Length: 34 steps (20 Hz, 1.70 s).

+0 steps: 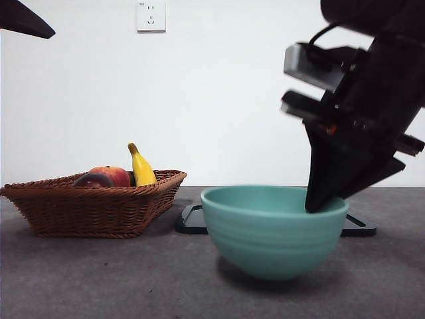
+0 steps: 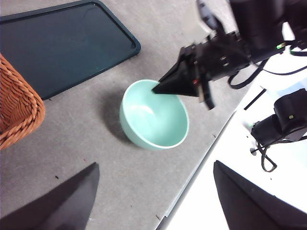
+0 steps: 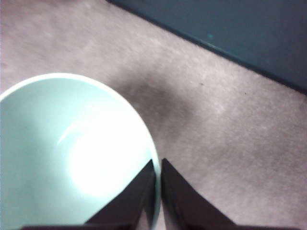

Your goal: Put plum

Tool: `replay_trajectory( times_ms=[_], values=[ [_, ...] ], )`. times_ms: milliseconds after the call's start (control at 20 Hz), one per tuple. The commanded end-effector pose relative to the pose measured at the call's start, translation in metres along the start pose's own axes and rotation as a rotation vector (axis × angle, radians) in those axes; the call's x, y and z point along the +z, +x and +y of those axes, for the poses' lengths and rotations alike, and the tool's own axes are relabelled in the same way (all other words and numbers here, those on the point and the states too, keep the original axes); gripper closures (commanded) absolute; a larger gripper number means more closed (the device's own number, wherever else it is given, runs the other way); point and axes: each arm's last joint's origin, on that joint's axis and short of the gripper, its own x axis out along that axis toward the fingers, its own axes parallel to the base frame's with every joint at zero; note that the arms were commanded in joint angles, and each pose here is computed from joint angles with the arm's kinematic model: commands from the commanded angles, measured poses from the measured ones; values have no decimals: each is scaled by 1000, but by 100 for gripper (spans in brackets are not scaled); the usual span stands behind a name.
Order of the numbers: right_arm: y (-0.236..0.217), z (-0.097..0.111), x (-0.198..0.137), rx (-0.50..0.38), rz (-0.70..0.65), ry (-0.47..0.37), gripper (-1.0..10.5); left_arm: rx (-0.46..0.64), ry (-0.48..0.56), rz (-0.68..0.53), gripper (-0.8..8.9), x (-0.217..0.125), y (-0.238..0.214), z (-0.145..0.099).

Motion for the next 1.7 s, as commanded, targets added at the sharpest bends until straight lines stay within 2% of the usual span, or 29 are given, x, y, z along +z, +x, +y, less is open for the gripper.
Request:
replay_trajectory(
  times_ms=[50, 350, 400, 500, 700, 1050, 1300, 1500, 1700],
  values=[
    [10, 1, 0, -9, 15, 9, 939, -12, 20, -11, 440, 4, -1, -2],
    [13, 1, 0, -11, 27, 11, 929, -11, 20, -10, 440, 4, -1, -2],
    [13, 1, -1, -11, 28, 11, 886, -11, 20, -11, 440, 4, -1, -2],
    [12, 1, 0, -10, 25, 18, 730, -11, 20, -10, 440, 4, -1, -2],
    [3, 3, 4, -3, 0, 24, 700, -11, 21, -11, 440, 4, -1, -2],
    [-68, 14, 15, 54, -204, -5, 700, -11, 20, -11, 440, 4, -1, -2],
    [-119, 16, 0, 86, -293, -35, 700, -11, 19, -10, 440, 4, -1, -2],
    [-145, 17, -22, 206, -274, -56, 700, -11, 19, -10, 440, 4, -1, -2],
    [-156, 17, -41, 320, -185, -64, 700, -11, 13, -7, 440, 4, -1, -2]
  ],
)
